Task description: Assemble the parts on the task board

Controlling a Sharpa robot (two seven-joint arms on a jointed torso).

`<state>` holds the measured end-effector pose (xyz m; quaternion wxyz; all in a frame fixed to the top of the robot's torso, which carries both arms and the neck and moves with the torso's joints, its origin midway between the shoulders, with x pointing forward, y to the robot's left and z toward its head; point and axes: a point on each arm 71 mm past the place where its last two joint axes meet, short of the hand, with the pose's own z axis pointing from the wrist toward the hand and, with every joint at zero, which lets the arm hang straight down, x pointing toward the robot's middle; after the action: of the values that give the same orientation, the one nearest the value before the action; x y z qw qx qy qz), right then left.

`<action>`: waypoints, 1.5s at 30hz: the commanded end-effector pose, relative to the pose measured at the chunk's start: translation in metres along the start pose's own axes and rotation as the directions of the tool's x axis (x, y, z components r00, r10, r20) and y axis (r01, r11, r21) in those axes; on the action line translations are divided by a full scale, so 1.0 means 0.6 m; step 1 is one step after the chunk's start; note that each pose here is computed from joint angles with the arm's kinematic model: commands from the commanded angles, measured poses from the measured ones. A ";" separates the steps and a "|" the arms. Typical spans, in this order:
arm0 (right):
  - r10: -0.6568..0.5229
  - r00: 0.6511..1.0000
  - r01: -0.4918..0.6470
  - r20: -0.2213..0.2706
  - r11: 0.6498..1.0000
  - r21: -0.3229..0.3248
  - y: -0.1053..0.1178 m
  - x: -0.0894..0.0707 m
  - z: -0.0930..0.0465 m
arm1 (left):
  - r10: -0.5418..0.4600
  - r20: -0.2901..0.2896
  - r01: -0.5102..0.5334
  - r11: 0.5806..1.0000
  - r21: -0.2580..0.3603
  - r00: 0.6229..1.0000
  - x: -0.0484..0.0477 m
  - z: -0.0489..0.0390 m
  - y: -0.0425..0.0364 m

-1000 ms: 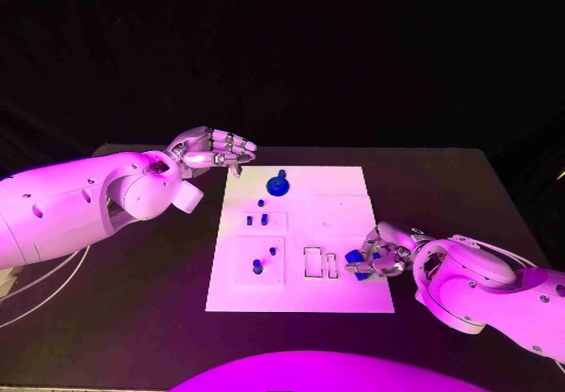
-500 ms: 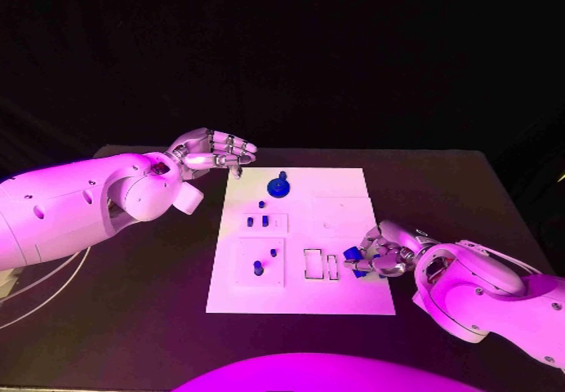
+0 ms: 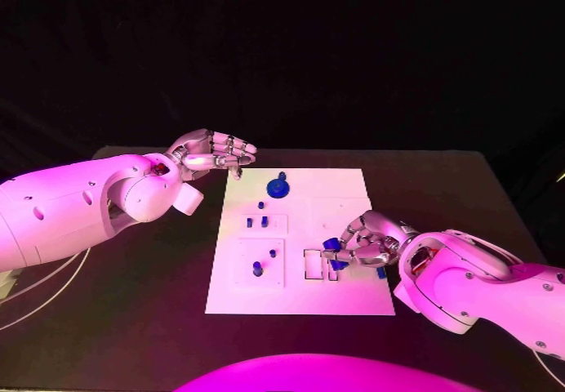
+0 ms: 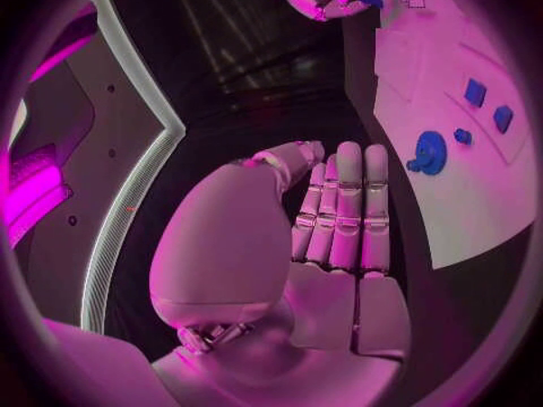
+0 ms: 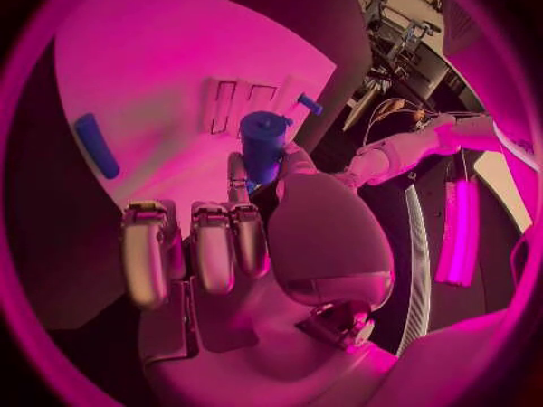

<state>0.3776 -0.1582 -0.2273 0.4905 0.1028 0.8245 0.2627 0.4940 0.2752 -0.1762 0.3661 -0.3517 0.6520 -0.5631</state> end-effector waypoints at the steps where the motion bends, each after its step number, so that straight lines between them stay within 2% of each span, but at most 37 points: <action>1: 0.023 0.996 -0.022 -0.087 1.000 0.013 0.003 0.019 0.006 | -0.013 -0.016 0.013 1.000 0.008 1.000 0.005 0.001 -0.002; 7: 0.003 0.993 -0.001 -0.120 1.000 0.023 0.009 0.037 0.020 | -0.013 -0.016 0.013 1.000 0.009 1.000 0.005 0.001 -0.002; 11: -0.020 0.992 0.023 -0.123 0.999 0.026 0.010 0.045 0.026 | -0.013 -0.017 0.014 1.000 0.008 1.000 0.005 0.001 -0.002; 23: -0.076 0.995 0.078 -0.066 0.997 0.028 0.011 0.047 0.044 | -0.014 -0.018 0.014 1.000 0.006 1.000 0.004 0.000 -0.002; 34: -0.105 0.991 0.107 -0.085 0.994 0.021 0.018 0.053 0.051 | -0.014 -0.018 0.014 1.000 0.004 1.000 0.004 -0.001 -0.002; 41: -0.104 0.992 0.106 -0.069 0.994 0.023 0.019 0.052 0.053 | -0.014 -0.018 0.014 1.000 0.003 1.000 0.003 -0.001 -0.002; 45: -0.117 0.990 0.120 -0.079 0.992 0.030 0.018 0.054 0.054 | -0.014 -0.018 0.014 1.000 0.003 1.000 0.003 -0.001 -0.002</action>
<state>0.3891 -0.1247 -0.2570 0.4717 0.0644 0.8480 0.2329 0.4933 0.2759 -0.1761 0.3647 -0.3530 0.6524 -0.5628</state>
